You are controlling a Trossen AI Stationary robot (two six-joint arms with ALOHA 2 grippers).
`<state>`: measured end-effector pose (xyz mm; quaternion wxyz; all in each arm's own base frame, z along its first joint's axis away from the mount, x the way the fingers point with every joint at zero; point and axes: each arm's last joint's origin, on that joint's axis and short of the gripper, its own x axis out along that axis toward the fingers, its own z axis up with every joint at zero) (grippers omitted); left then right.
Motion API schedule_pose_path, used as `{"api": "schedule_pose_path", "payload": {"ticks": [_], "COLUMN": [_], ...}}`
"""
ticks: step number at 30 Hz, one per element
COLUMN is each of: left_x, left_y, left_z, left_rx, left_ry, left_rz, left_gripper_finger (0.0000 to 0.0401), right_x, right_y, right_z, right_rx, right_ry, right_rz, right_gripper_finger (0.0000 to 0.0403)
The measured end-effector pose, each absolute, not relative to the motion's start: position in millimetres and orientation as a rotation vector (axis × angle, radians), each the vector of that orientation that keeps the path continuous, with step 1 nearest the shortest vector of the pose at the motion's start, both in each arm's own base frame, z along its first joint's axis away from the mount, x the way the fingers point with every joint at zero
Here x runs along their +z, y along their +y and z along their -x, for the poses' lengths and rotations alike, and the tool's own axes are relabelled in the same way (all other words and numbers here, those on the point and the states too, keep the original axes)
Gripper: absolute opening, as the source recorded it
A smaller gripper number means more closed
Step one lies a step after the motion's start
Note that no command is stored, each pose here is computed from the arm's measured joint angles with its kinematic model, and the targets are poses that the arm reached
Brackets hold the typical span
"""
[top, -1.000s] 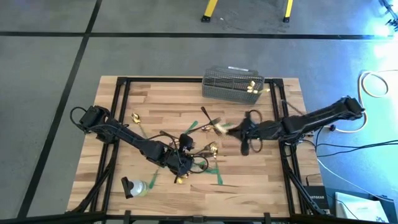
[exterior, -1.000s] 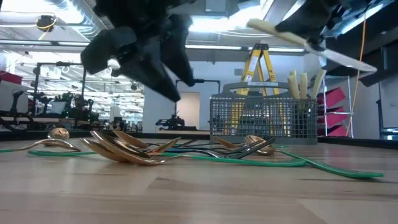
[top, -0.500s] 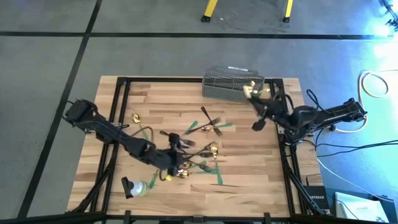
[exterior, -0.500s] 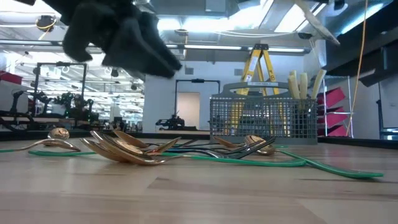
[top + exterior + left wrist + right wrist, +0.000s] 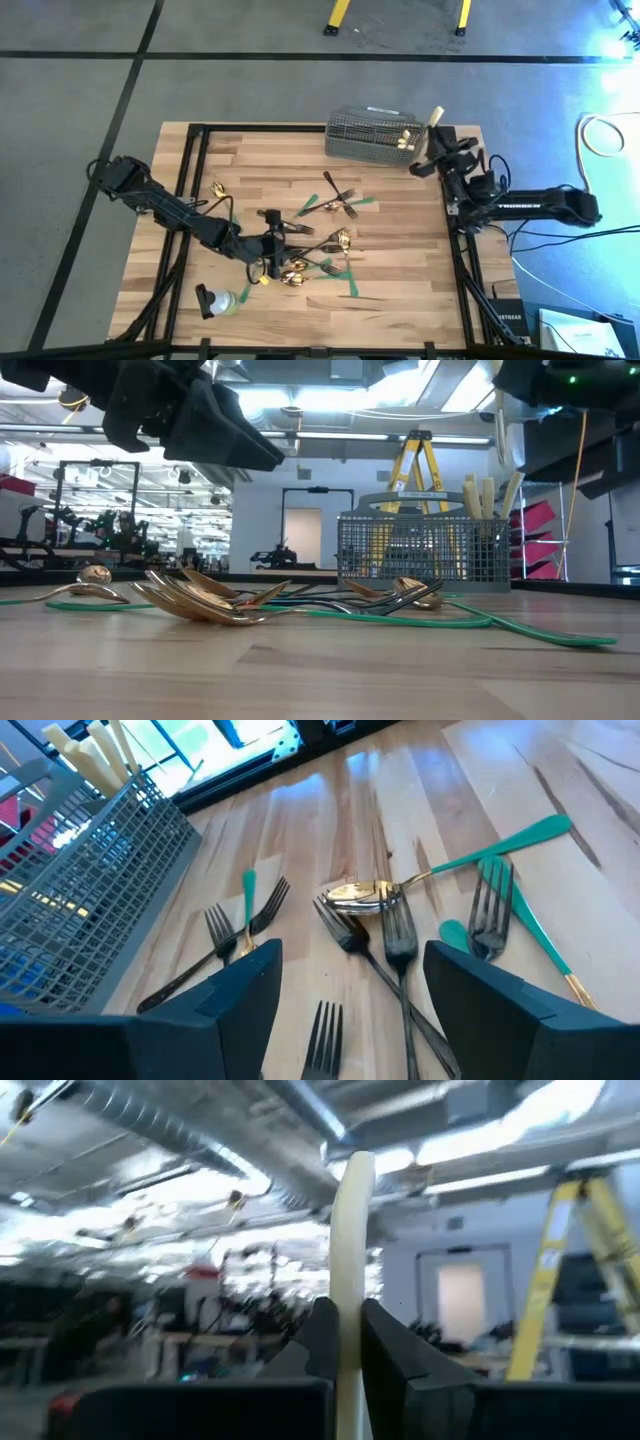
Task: Sort silverware
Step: Put the yellow knife into the gray organizer
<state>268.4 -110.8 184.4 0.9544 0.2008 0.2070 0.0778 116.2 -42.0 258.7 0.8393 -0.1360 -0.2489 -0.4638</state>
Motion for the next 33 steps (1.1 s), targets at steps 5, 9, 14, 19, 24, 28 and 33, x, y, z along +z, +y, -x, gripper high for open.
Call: {"api": "schedule_pose_path", "payload": {"ticks": [5,9,14,19,24,28,33], "left_x": [184.5,184.9,185.0,184.9,184.6,183.5,180.8], "left_y": [-110.6,-110.7,-110.7,-110.8,-111.2,-111.1,-110.5], "left_z": [-268.5,-268.8,-268.8,-268.8,-268.9,-268.5,-267.2], "left_rx": [0.161,0.162,0.162,0.161,0.150,0.148,0.150], "left_ry": [0.418,0.413,0.413,0.413,0.413,0.424,0.451], "left_rz": [-0.398,-0.394,-0.394,-0.395,-0.391,-0.384,-0.379], "left_gripper_finger": [0.0229,0.0229,0.0229,0.0229,0.0229,0.0229,0.0229], "right_x": [264.0,265.1,262.5,256.4,247.8,239.9,233.5], "right_y": [-54.5,-65.1,-80.3,-99.3,-115.8,-127.8,-138.6], "right_z": [-116.2,-119.0,-124.4,-128.3,-130.2,-129.5,-128.4], "right_rx": [-0.998,-1.052,-1.066,-1.099,-1.122,-1.133,-1.133], "right_ry": [-0.555,-0.509,-0.453,-0.398,-0.364,-0.332,-0.365], "right_rz": [0.357,0.422,0.485,0.490,0.464,0.435,0.396], "right_gripper_finger": [0.0001,0.0002,0.0002,0.0002,0.0002,0.0002,0.0002]}}
